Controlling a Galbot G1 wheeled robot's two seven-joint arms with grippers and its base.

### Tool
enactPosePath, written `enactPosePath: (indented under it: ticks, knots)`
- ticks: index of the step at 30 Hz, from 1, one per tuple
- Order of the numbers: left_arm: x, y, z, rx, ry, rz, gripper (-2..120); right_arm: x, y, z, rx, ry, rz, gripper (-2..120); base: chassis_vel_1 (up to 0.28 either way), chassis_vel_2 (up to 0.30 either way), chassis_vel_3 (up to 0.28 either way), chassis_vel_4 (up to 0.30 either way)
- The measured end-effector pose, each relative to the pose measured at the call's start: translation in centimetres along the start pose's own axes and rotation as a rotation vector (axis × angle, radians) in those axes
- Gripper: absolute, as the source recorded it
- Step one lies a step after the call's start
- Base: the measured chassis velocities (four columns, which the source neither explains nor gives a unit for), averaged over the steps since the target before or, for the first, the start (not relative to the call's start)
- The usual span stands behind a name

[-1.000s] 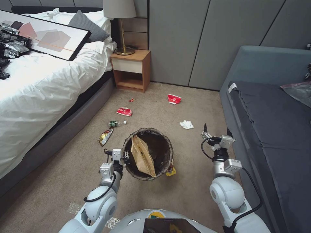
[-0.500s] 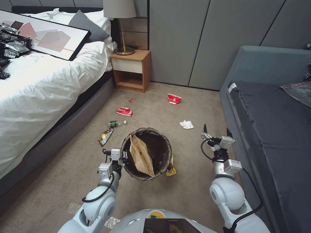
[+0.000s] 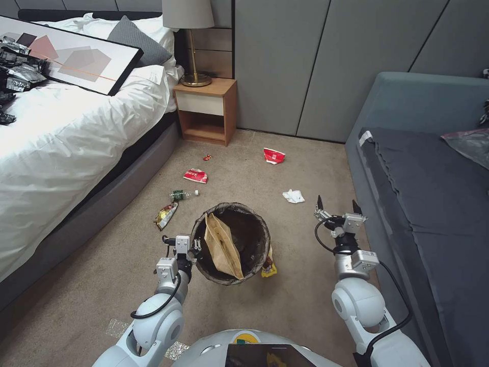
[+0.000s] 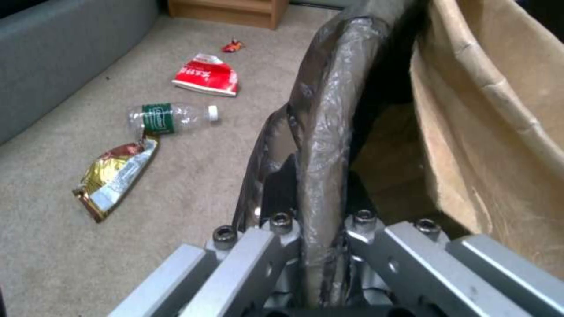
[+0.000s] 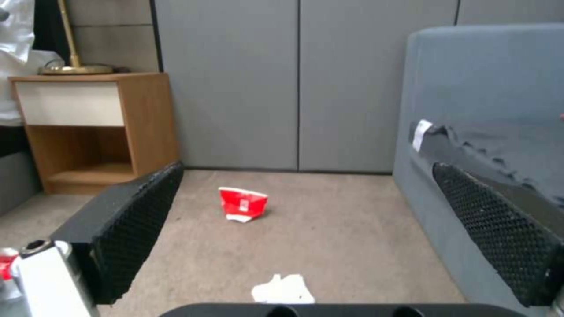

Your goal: Pick up the trash bin, then pick up the garbage from the floor and place it into the trash bin.

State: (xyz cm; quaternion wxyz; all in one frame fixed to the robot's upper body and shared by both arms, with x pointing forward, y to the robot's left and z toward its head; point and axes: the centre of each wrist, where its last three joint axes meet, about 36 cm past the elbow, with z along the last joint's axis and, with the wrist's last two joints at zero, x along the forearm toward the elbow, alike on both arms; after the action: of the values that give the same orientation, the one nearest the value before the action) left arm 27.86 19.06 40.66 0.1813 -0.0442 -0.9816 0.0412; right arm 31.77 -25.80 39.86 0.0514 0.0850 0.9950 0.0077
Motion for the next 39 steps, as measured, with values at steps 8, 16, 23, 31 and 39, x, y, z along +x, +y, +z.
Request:
enactPosePath:
  ticks: [8,16,23,31,39]
  knots:
    - [-0.1,0.0,0.0,-0.001,-0.001,-0.001,0,-0.2,-0.5,0.6,0.008,0.030,-0.026,100,0.000,0.000,0.000,0.000]
    - [-0.1,0.1,0.0,-0.001,0.000,-0.004,0,-0.4,-0.7,0.7,0.008,0.046,-0.037,100,0.000,0.000,0.000,0.000]
    - [-0.1,0.1,0.1,-0.001,0.001,-0.006,0,-0.4,-0.6,1.0,0.003,0.054,-0.037,100,0.000,0.000,0.000,0.000]
    - [-0.2,0.1,0.2,-0.004,0.002,-0.010,0,-0.4,-0.4,1.0,-0.013,0.052,-0.030,100,0.000,0.000,0.000,0.000]
    - [-0.2,0.1,0.2,-0.002,0.002,-0.014,0,-0.8,-0.5,1.2,-0.007,0.082,-0.066,100,0.000,0.000,0.000,0.000]
